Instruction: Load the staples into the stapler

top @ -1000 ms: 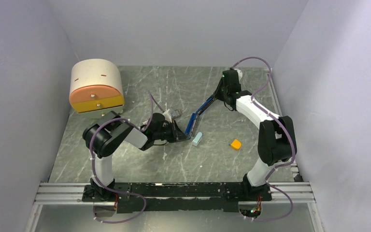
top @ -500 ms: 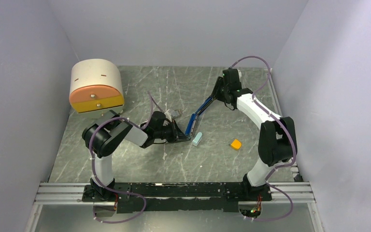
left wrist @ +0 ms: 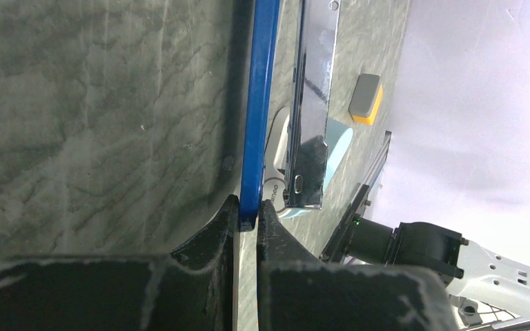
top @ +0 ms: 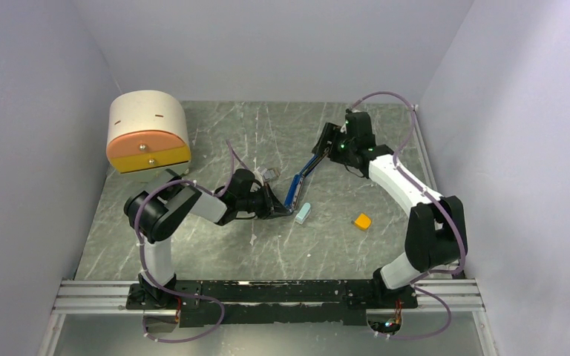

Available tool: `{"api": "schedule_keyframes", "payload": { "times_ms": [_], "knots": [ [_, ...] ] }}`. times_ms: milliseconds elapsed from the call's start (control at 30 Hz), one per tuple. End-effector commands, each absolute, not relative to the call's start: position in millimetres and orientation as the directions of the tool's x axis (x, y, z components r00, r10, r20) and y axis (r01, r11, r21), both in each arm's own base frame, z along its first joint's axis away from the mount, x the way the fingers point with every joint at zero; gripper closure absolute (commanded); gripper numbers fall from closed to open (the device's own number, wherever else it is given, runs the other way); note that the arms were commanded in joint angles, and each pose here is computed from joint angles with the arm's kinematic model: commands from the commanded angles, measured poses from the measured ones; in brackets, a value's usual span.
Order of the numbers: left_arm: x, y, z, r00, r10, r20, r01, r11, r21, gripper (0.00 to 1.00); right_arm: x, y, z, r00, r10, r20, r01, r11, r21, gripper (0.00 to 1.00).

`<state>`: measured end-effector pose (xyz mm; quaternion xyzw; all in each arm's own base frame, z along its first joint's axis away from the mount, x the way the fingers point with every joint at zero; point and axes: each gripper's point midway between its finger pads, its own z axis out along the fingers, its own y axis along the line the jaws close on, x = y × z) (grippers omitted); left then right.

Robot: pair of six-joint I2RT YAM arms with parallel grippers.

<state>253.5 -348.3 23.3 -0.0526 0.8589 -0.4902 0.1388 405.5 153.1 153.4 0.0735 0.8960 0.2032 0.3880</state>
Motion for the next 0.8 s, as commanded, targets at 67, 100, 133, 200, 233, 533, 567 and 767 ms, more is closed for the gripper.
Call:
{"api": "schedule_keyframes", "payload": {
  "times_ms": [67, 100, 133, 200, 233, 533, 567, 767],
  "knots": [
    [247, -338, 10, -0.963, -0.243, -0.119, -0.039, 0.561, -0.827, 0.95, 383, 169, 123, -0.741, 0.287, -0.607, 0.015, 0.911, 0.413, 0.23],
    [248, -338, 9, -0.962, -0.245, -0.119, -0.041, 0.563, -0.826, 0.95, 379, 172, 117, -0.751, 0.286, -0.595, 0.020, 0.911, 0.413, 0.25],
    [248, -337, 9, -0.962, -0.245, -0.120, -0.041, 0.565, -0.824, 0.95, 377, 176, 113, -0.757, 0.289, -0.587, 0.024, 0.909, 0.416, 0.26],
    [248, -337, 8, -0.962, -0.246, -0.119, -0.042, 0.564, -0.825, 0.95, 372, 187, 102, -0.774, 0.284, -0.566, 0.028, 0.908, 0.418, 0.29],
    [247, -337, 7, -0.962, -0.246, -0.118, -0.043, 0.565, -0.824, 0.95, 369, 191, 96, -0.782, 0.283, -0.555, 0.031, 0.908, 0.419, 0.31],
    [244, -336, 6, -0.961, -0.258, -0.101, -0.061, 0.553, -0.831, 0.95, 367, 213, 71, -0.768, 0.351, -0.536, 0.119, 0.900, 0.419, 0.32],
    [244, -336, 6, -0.961, -0.258, -0.101, -0.061, 0.553, -0.831, 0.95, 368, 214, 67, -0.770, 0.352, -0.532, 0.129, 0.903, 0.410, 0.32],
    [243, -336, 5, -0.960, -0.262, -0.097, -0.065, 0.547, -0.834, 0.95, 368, 214, 52, -0.772, 0.358, -0.524, 0.168, 0.912, 0.375, 0.38]
  ]
}}
